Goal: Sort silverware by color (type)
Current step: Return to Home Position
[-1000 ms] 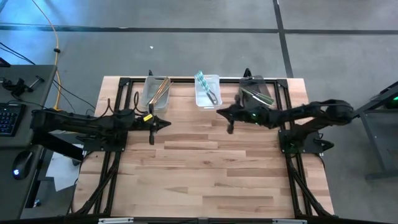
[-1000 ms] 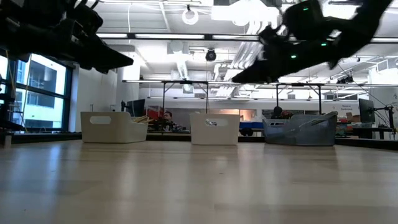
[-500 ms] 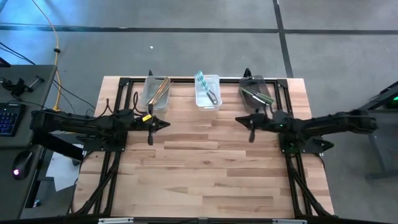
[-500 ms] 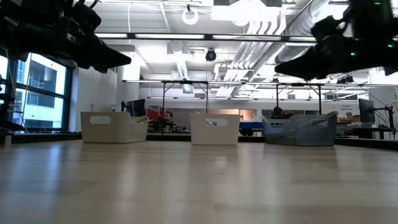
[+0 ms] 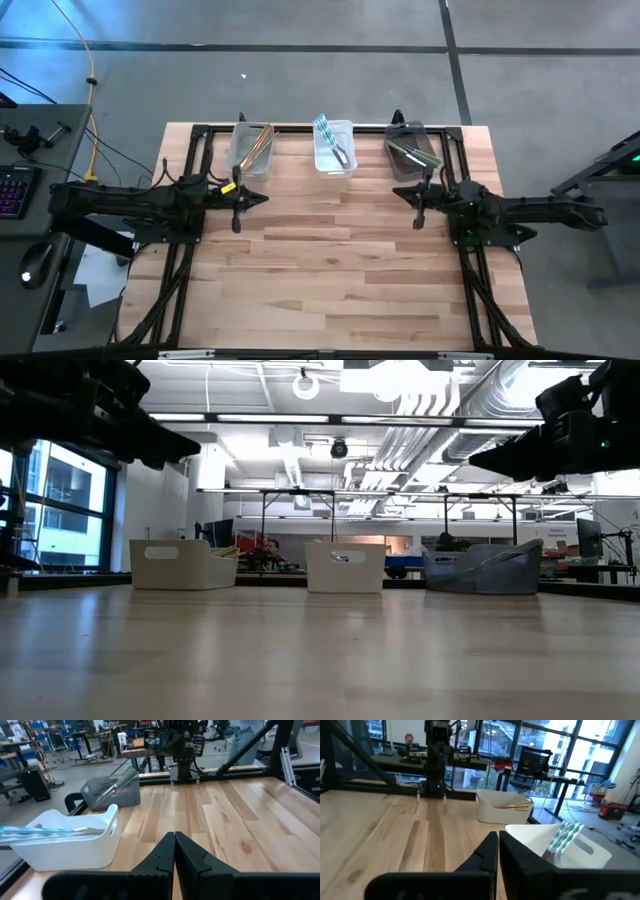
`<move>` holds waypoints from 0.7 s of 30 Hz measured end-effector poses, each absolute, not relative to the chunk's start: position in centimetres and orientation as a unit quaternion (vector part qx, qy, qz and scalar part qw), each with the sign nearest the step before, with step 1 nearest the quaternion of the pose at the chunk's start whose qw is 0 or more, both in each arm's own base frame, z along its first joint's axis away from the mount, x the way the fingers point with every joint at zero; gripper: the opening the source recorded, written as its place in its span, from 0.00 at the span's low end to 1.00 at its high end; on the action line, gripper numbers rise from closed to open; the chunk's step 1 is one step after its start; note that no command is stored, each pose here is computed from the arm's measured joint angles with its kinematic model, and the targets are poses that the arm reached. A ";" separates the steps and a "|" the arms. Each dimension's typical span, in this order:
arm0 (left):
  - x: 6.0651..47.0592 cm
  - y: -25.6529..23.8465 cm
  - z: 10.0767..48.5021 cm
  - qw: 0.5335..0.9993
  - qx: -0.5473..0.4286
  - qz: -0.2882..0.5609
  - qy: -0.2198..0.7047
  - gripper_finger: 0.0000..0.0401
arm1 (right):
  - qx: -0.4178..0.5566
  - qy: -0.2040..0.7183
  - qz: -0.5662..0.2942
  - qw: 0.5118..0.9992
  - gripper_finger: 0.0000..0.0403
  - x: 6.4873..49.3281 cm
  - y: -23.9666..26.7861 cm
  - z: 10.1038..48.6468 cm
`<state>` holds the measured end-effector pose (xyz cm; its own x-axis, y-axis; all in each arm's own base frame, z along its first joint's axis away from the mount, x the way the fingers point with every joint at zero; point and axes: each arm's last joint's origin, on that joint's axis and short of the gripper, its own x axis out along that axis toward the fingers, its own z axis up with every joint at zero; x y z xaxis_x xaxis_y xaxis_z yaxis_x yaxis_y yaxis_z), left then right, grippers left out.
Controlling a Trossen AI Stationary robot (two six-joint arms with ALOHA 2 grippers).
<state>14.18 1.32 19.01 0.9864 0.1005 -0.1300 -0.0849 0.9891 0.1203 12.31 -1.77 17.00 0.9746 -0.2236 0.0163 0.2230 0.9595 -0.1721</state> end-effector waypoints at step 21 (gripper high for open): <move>10.8 1.0 16.8 0.997 0.054 0.051 0.010 0.00 | -0.070 -0.016 -0.131 0.989 0.00 9.7 -1.9 17.1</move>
